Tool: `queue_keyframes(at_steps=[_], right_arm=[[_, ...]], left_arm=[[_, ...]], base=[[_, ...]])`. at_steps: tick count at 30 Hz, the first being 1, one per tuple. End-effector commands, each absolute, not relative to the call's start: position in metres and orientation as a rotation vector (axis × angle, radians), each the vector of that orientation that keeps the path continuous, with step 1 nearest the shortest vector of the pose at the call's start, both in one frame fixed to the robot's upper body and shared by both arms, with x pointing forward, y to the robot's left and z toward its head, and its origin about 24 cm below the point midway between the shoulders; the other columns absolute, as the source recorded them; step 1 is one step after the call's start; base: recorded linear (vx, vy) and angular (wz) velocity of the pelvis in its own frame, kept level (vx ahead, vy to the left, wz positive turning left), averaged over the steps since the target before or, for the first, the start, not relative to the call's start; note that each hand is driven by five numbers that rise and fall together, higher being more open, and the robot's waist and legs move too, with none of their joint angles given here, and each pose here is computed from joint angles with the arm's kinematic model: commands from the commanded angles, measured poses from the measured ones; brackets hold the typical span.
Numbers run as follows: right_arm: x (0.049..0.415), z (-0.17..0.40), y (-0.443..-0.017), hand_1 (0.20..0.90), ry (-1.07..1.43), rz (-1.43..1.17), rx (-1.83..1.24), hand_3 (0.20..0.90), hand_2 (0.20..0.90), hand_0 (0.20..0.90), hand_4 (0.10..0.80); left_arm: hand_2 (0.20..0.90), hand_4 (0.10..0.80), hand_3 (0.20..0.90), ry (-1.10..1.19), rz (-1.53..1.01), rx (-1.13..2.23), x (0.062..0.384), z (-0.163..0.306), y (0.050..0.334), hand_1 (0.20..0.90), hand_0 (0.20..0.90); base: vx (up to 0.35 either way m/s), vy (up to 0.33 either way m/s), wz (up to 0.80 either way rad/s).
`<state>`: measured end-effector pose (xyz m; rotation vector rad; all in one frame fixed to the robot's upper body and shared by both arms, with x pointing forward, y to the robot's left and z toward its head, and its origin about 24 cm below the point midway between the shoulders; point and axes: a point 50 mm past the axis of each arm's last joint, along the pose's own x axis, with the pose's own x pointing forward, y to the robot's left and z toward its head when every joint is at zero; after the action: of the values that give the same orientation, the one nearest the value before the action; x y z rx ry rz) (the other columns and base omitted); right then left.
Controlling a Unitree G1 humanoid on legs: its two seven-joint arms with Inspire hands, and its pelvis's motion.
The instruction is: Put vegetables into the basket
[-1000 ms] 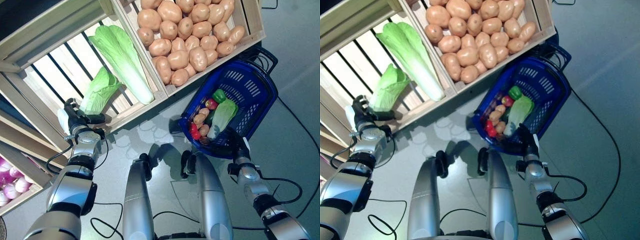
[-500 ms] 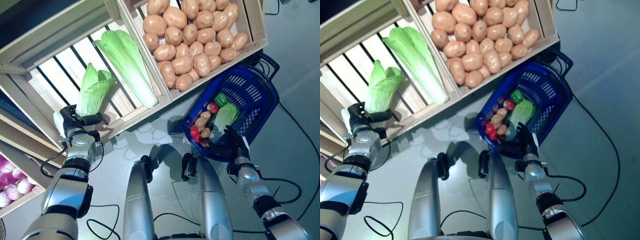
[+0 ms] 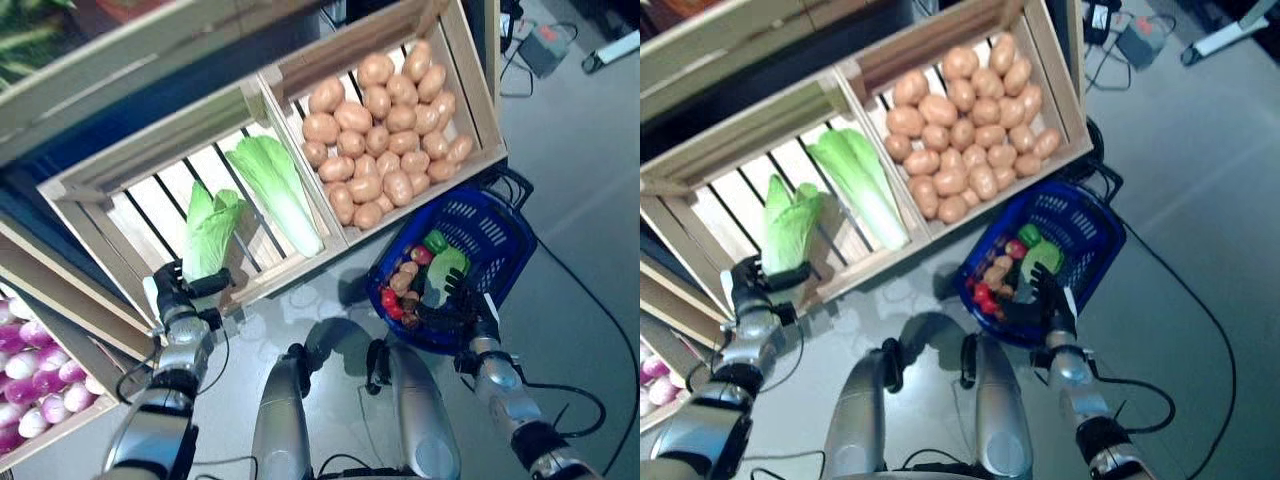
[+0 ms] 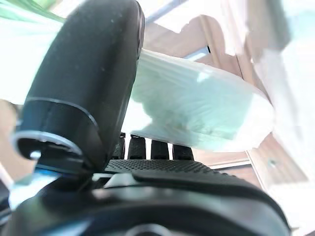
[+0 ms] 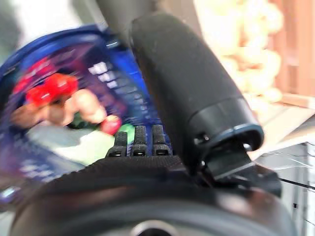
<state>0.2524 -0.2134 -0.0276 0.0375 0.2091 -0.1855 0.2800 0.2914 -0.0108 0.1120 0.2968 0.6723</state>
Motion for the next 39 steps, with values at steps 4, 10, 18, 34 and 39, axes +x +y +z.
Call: queue_keyframes(at_steps=[4,10,18,34,39], right_arm=[[0.249,0.007,-0.211,0.900,-0.053,-0.220,0.150,0.900,0.900,0.900,0.800],[0.239,0.000,-0.195,0.900,0.010,-0.030,0.246,0.900,0.900,0.900,0.800],[0.241,0.007,-0.179,0.900,-0.018,0.125,0.471,0.900,0.900,0.900,0.800],[0.242,0.017,-0.124,0.900,0.056,0.421,0.731,0.900,0.900,0.900,0.800],[0.246,0.025,-0.117,0.900,0.027,0.444,0.763,0.900,0.900,0.900,0.800]], left_arm=[[0.300,0.400,0.300,0.269,0.628,0.106,0.238,-0.036,0.275,0.300,0.300],[0.300,0.400,0.300,0.237,0.567,0.117,0.228,-0.032,0.269,0.300,0.300],[0.300,0.400,0.300,0.091,0.415,0.200,0.241,-0.002,0.259,0.300,0.300],[0.300,0.400,0.300,-0.218,0.144,0.471,0.268,0.048,0.206,0.300,0.300],[0.300,0.400,0.300,-0.260,0.071,0.509,0.271,0.052,0.189,0.300,0.300]], base=[[0.101,-0.039,0.09],[0.108,-0.035,0.17],[0.013,-0.025,0.11],[-0.019,-0.016,-0.02],[-0.003,-0.023,-0.08]])
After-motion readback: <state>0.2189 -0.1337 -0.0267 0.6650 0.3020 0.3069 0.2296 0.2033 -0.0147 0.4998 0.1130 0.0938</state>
